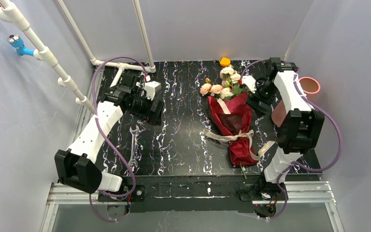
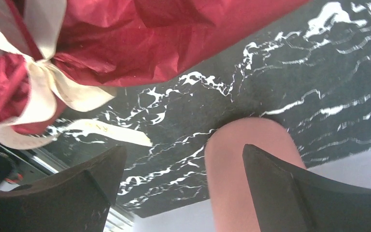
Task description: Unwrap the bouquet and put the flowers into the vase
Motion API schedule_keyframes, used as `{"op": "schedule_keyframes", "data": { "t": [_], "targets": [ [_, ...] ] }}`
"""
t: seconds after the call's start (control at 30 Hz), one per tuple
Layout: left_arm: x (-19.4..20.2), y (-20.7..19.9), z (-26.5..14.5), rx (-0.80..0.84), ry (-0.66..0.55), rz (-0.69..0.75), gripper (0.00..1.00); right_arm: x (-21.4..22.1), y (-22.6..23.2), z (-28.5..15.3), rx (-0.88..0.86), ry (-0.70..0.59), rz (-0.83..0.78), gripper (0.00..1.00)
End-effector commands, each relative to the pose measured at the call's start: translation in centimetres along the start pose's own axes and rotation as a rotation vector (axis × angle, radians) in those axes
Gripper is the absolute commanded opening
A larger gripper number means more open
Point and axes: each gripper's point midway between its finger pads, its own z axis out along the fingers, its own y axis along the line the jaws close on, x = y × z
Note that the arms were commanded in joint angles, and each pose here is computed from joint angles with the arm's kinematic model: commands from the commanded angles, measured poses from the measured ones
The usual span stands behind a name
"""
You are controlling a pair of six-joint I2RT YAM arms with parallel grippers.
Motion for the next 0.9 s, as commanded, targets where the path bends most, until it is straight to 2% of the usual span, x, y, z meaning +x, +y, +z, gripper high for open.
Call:
{"op": "schedule_keyframes", "data": {
  "t": [0.0, 0.2, 0.37, 0.53, 0.7, 0.87],
  "targets": [
    [-1.9, -0.9, -0.6, 0.05, -0.052, 0.036, 1.0, 1.9, -0.1, 1.9, -0.093, 0.091, -0.266, 1.0],
    [-2.6, -1.0, -0.2, 0.063, -0.072, 0.038, 1.0, 3.4, 0.3, 6.0, -0.152, 0.12, -0.34, 1.0],
    [-2.9, -1.5, 0.4, 0.101, -0.085, 0.027, 1.0, 1.5, 1.2, 8.9, -0.198, 0.116, -0.35, 1.0],
    [-3.2, -0.8, 0.6, 0.063, -0.084, 0.007, 1.0, -2.1, 2.7, 11.0, -0.209, 0.071, -0.369, 1.0],
    [-2.7, 0.0, 0.9, 0.022, -0.073, -0.001, 1.0, -6.9, 4.6, 12.8, -0.213, 0.019, -0.305, 1.0],
    [-2.4, 0.2, 0.9, 0.012, -0.073, -0.006, 1.0, -12.5, 7.2, 14.3, -0.234, -0.093, -0.215, 1.0]
  ]
}}
